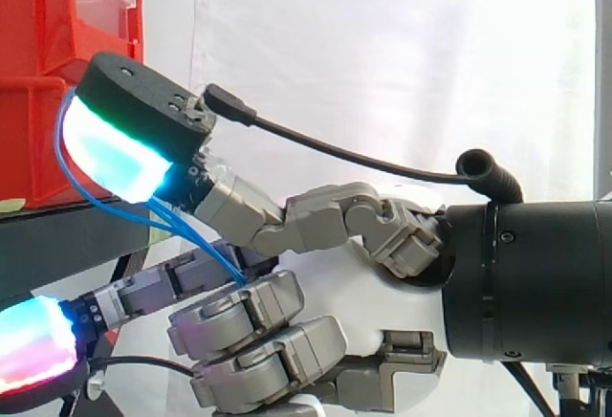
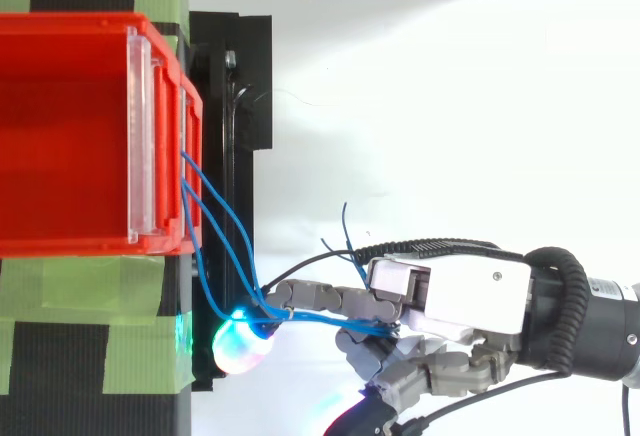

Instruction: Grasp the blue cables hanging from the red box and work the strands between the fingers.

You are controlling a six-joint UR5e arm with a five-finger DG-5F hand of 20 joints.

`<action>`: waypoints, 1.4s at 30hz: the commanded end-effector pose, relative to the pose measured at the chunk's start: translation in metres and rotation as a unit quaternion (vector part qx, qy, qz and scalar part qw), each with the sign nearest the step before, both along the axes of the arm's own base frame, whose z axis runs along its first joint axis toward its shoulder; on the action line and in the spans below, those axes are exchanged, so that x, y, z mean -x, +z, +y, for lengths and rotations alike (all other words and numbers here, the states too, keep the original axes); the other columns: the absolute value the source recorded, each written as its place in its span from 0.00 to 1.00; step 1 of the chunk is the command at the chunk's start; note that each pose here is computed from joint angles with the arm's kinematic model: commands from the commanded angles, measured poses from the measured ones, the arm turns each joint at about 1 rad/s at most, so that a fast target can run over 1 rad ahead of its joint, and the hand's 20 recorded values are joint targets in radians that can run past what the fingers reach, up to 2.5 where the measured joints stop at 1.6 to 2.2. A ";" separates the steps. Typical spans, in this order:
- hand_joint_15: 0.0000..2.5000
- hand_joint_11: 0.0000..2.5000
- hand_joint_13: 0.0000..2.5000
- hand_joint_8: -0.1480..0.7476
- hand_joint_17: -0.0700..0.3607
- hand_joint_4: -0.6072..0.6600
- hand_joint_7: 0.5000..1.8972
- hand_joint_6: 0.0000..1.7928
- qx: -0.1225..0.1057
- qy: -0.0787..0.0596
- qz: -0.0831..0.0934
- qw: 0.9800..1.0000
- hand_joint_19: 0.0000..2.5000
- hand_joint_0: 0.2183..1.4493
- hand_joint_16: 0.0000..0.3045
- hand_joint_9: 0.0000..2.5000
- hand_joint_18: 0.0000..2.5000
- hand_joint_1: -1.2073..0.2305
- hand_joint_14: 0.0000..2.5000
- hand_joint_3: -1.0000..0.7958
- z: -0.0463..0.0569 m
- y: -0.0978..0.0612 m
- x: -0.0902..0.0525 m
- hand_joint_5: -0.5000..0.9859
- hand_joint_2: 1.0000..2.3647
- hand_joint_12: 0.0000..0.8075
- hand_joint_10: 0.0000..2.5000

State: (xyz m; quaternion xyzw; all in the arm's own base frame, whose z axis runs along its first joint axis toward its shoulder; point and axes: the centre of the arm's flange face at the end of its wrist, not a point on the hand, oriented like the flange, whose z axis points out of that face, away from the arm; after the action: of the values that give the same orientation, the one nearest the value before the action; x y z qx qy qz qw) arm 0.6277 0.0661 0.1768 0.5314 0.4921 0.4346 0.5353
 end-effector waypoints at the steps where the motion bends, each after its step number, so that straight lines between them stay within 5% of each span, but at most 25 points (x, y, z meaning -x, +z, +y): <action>1: 0.52 0.80 0.41 0.56 0.49 0.73 0.28 0.01 0.000 0.000 0.000 1.000 0.66 0.39 0.21 0.36 0.56 0.52 1.00 0.00 0.000 0.000 0.000 0.36 0.00 0.53 1.00; 32: 0.52 0.80 0.41 0.56 0.49 0.75 0.29 0.01 0.000 0.000 0.000 1.000 0.66 0.40 0.21 0.36 0.56 0.50 1.00 0.00 0.000 0.000 0.000 0.40 0.00 0.53 1.00; 42: 0.52 0.80 0.41 0.56 0.49 0.74 0.37 0.01 -0.004 0.000 0.001 1.000 0.66 0.42 0.21 0.36 0.56 0.47 1.00 0.00 0.000 -0.001 0.001 0.43 0.00 0.53 1.00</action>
State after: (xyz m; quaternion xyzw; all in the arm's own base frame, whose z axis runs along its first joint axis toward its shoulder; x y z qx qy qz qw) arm 0.6277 0.0661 0.1768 0.5323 0.4914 0.4358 0.5341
